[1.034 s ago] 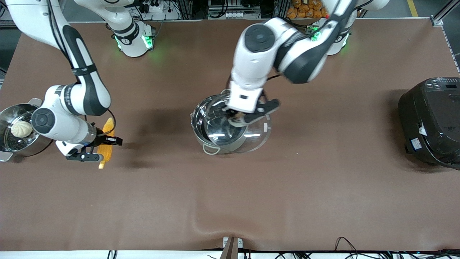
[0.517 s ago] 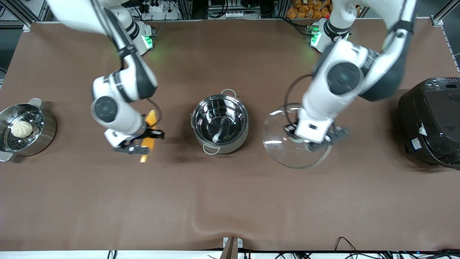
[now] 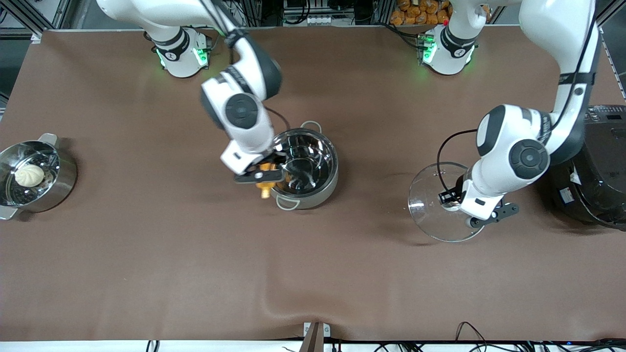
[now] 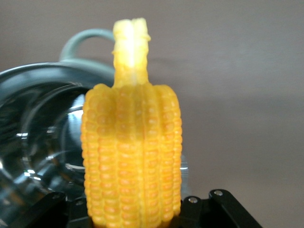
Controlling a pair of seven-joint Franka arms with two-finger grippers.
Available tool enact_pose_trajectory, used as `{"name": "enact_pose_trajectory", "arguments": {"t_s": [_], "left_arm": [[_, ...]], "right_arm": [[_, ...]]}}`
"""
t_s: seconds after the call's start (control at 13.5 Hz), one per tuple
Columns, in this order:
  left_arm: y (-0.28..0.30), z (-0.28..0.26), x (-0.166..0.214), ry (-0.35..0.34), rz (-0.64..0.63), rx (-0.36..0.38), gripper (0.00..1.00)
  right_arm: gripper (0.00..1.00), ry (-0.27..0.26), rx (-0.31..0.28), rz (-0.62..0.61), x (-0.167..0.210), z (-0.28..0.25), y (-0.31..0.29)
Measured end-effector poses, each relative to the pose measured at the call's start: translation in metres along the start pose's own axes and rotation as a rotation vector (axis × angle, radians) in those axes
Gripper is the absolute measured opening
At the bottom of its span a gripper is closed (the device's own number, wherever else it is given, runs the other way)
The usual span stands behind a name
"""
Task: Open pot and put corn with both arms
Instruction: 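Lift the lid with the left gripper while the right gripper carries corn over, then lower the corn into the pot while the left gripper sets the lid down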
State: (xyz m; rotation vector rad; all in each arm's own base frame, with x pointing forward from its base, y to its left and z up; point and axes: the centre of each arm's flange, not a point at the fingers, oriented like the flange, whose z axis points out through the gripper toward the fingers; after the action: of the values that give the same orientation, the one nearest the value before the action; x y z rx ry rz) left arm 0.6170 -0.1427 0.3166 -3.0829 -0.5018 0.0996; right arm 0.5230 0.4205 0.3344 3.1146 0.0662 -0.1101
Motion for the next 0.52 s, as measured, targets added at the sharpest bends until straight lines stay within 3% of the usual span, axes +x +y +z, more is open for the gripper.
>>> {"name": "enact_pose_trajectory", "arguments": {"t_s": [0.22, 0.52], "left_arm": [[-0.003, 0.044, -0.022, -0.005, 0.015, -0.005, 0.51], [-0.009, 0.075, -0.039, -0.011, 0.022, -0.007, 0.51]], "right_arm": [[0.06, 0.016, -0.053, -0.037, -0.009, 0.030, -0.043], [0.06, 0.012, -0.090, -0.046, -0.009, 0.055, -0.053]]}}
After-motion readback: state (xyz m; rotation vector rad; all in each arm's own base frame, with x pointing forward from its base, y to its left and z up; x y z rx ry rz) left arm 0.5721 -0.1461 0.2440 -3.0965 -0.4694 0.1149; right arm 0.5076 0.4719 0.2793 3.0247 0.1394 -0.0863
